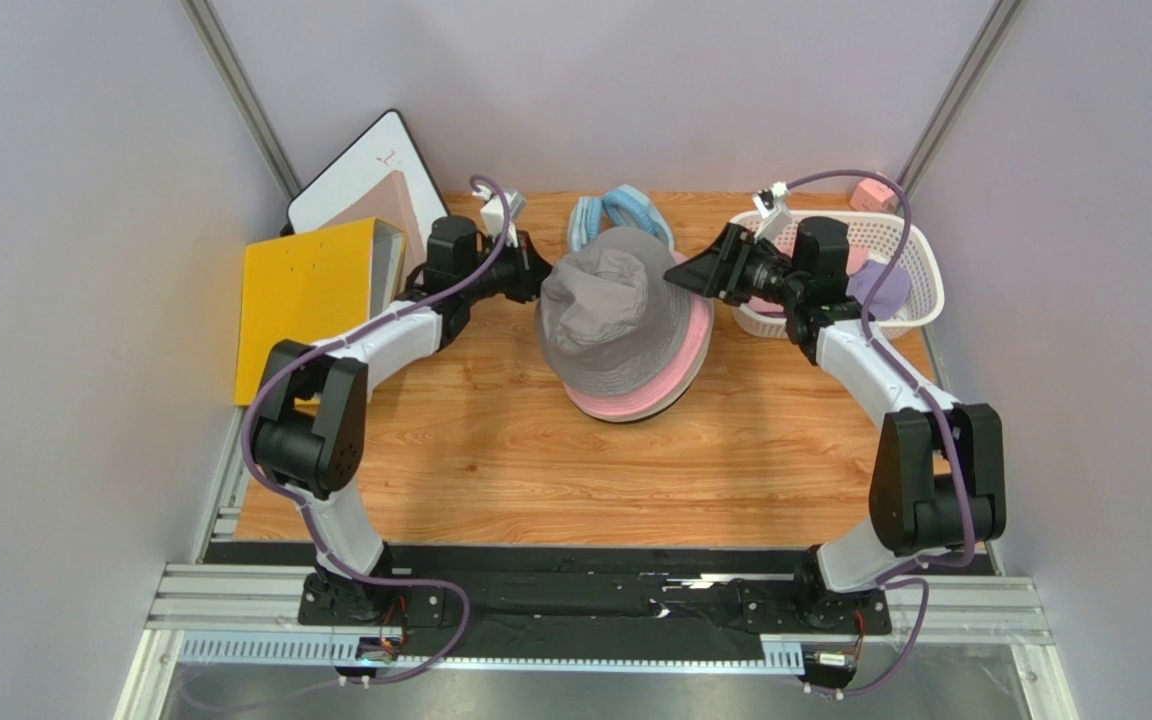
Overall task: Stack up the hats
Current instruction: Stack the hat on the hat.
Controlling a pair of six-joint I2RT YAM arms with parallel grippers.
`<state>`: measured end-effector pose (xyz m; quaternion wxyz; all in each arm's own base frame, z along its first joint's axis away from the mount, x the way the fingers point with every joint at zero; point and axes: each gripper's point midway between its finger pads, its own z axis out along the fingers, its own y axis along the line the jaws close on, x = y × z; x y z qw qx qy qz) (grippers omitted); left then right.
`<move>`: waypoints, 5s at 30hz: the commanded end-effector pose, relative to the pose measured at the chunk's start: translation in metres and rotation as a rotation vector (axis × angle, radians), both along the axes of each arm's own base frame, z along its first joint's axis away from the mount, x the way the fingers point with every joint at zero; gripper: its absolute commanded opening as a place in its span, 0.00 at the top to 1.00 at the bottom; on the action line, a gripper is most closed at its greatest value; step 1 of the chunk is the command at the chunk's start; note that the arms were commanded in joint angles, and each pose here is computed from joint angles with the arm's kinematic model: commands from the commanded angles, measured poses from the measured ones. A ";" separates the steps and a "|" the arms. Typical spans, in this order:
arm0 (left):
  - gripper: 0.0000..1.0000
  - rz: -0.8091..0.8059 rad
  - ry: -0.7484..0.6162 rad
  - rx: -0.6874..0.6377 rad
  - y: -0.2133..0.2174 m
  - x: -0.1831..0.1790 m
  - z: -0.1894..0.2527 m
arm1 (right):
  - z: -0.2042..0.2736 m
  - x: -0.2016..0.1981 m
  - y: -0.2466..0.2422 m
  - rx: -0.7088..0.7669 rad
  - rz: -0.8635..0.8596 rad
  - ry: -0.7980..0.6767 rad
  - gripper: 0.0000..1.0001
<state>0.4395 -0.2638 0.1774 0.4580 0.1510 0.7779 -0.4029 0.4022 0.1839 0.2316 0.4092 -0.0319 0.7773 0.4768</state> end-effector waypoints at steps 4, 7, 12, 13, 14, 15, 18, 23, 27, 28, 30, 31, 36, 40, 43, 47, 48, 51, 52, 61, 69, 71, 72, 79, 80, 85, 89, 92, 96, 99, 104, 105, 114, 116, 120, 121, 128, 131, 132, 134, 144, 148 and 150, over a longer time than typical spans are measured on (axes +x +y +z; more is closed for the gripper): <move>1.00 -0.069 -0.035 0.004 -0.017 -0.011 0.013 | 0.042 -0.010 0.019 0.154 0.153 -0.125 0.52; 1.00 -0.064 -0.050 -0.001 -0.016 -0.013 0.019 | 0.043 -0.012 0.017 0.149 0.140 -0.134 0.77; 1.00 -0.037 -0.066 -0.010 -0.013 -0.017 0.021 | 0.030 -0.017 0.008 0.079 0.063 -0.077 1.00; 1.00 -0.030 -0.073 -0.020 -0.014 -0.016 0.023 | 0.024 -0.013 0.001 0.052 0.004 -0.068 1.00; 1.00 -0.024 -0.068 -0.018 -0.014 -0.017 0.019 | 0.015 -0.018 -0.004 0.011 -0.021 -0.047 1.00; 1.00 -0.020 -0.061 -0.017 -0.014 -0.016 0.016 | 0.009 -0.018 -0.008 -0.008 -0.045 -0.032 1.00; 1.00 -0.004 -0.041 -0.024 -0.015 -0.013 0.007 | -0.015 -0.017 -0.019 -0.072 -0.115 0.029 1.00; 1.00 0.023 -0.024 -0.023 -0.013 -0.009 -0.007 | -0.052 -0.023 -0.030 -0.138 -0.165 0.110 1.00; 0.92 0.038 -0.025 -0.032 -0.011 -0.012 -0.002 | -0.056 -0.029 -0.033 -0.147 -0.180 0.112 1.00; 0.82 0.053 -0.025 -0.035 -0.009 -0.012 0.000 | -0.053 -0.031 -0.032 -0.143 -0.180 0.105 1.00; 0.52 0.079 -0.026 -0.049 -0.004 -0.018 0.012 | -0.050 -0.032 -0.031 -0.139 -0.177 0.098 1.00; 0.41 0.117 -0.033 -0.048 0.002 -0.017 0.016 | -0.046 -0.034 -0.030 -0.139 -0.174 0.087 1.00; 0.15 0.285 -0.002 -0.039 0.042 -0.034 0.029 | -0.044 -0.039 -0.032 -0.158 -0.187 0.092 1.00; 0.12 0.390 0.030 -0.078 0.072 -0.054 0.026 | -0.043 -0.042 -0.034 -0.164 -0.199 0.093 1.00; 0.13 0.279 0.007 -0.147 0.060 -0.082 0.032 | -0.042 -0.044 -0.034 -0.161 -0.202 0.092 1.00; 0.14 0.141 -0.005 -0.265 0.044 -0.112 0.027 | -0.040 -0.046 -0.033 -0.156 -0.205 0.089 1.00; 0.15 0.100 -0.056 -0.291 0.040 -0.115 0.036 | -0.039 -0.046 -0.032 -0.153 -0.206 0.088 1.00; 0.15 -0.007 -0.076 -0.324 0.029 -0.129 0.031 | -0.036 -0.048 -0.031 -0.151 -0.207 0.083 1.00; 0.15 -0.024 -0.072 -0.330 0.028 -0.133 0.028 | -0.036 -0.049 -0.030 -0.153 -0.204 0.083 1.00; 0.16 -0.092 -0.032 -0.415 0.014 -0.137 0.017 | -0.034 -0.052 -0.031 -0.164 -0.215 0.085 1.00; 0.21 -0.138 -0.045 -0.443 -0.001 -0.139 0.021 | -0.033 -0.052 -0.031 -0.174 -0.213 0.085 1.00; 0.26 -0.132 -0.063 -0.437 -0.001 -0.139 0.027 | -0.034 -0.052 -0.031 -0.175 -0.214 0.086 1.00; 0.28 -0.131 -0.066 -0.439 -0.001 -0.139 0.029 | -0.034 -0.052 -0.032 -0.175 -0.217 0.086 1.00; 0.62 -0.113 -0.045 -0.450 -0.001 -0.138 0.027 | -0.035 -0.054 -0.030 -0.175 -0.213 0.091 1.00; 0.67 -0.108 -0.043 -0.451 0.000 -0.137 0.026 | -0.036 -0.055 -0.031 -0.178 -0.215 0.091 1.00; 0.90 -0.046 -0.036 -0.432 0.007 -0.134 0.017 | -0.028 -0.061 -0.034 -0.188 -0.220 0.072 1.00; 1.00 -0.010 -0.004 -0.396 0.010 -0.131 0.009 | -0.014 -0.066 -0.037 -0.190 -0.235 0.053 1.00; 1.00 0.033 0.023 -0.361 0.015 -0.128 -0.002 | -0.005 -0.071 -0.040 -0.195 -0.248 0.040 1.00; 1.00 0.118 0.078 -0.309 0.023 -0.119 -0.021 | -0.015 -0.074 -0.044 -0.224 -0.263 0.068 1.00; 1.00 0.148 0.138 -0.264 0.024 -0.113 -0.036 | -0.030 -0.068 -0.045 -0.239 -0.271 0.108 1.00; 1.00 0.168 0.231 -0.216 0.020 -0.099 -0.058 | -0.056 -0.056 -0.051 -0.274 -0.311 0.168 1.00; 1.00 0.173 0.253 -0.204 0.020 -0.098 -0.068 | -0.062 -0.056 -0.052 -0.282 -0.317 0.179 1.00; 1.00 0.205 0.331 -0.128 0.020 -0.087 -0.106 | -0.101 -0.055 -0.069 -0.361 -0.392 0.261 1.00; 1.00 0.218 0.334 -0.103 0.022 -0.085 -0.109 | -0.105 -0.060 -0.070 -0.375 -0.389 0.273 1.00; 1.00 0.194 0.318 -0.089 0.021 -0.084 -0.095 | -0.089 -0.074 -0.064 -0.347 -0.335 0.214 1.00; 1.00 0.176 0.304 -0.094 0.017 -0.080 -0.085 | -0.081 -0.079 -0.058 -0.327 -0.295 0.197 1.00; 1.00 0.119 0.245 0.008 0.015 -0.070 -0.056 | -0.008 -0.088 -0.063 -0.300 -0.297 0.047 0.53; 1.00 0.099 0.240 0.052 0.015 -0.069 -0.052 | 0.024 -0.081 -0.067 -0.262 -0.307 -0.019 0.55; 1.00 0.094 0.231 0.055 0.015 -0.067 -0.048 | 0.025 -0.079 -0.063 -0.247 -0.280 -0.015 0.55; 1.00 0.077 0.220 0.080 0.014 -0.065 -0.043 | 0.042 -0.071 -0.057 -0.211 -0.249 -0.062 0.55; 1.00 0.038 0.195 0.117 0.010 -0.057 -0.033 | 0.042 -0.029 -0.023 -0.079 -0.033 -0.125 0.38; 1.00 0.029 0.188 0.116 0.009 -0.057 -0.031 | 0.042 -0.018 -0.019 -0.079 0.009 -0.172 0.33; 1.00 0.025 0.184 0.116 0.009 -0.056 -0.029 | 0.046 -0.019 -0.012 -0.049 0.066 -0.201 0.34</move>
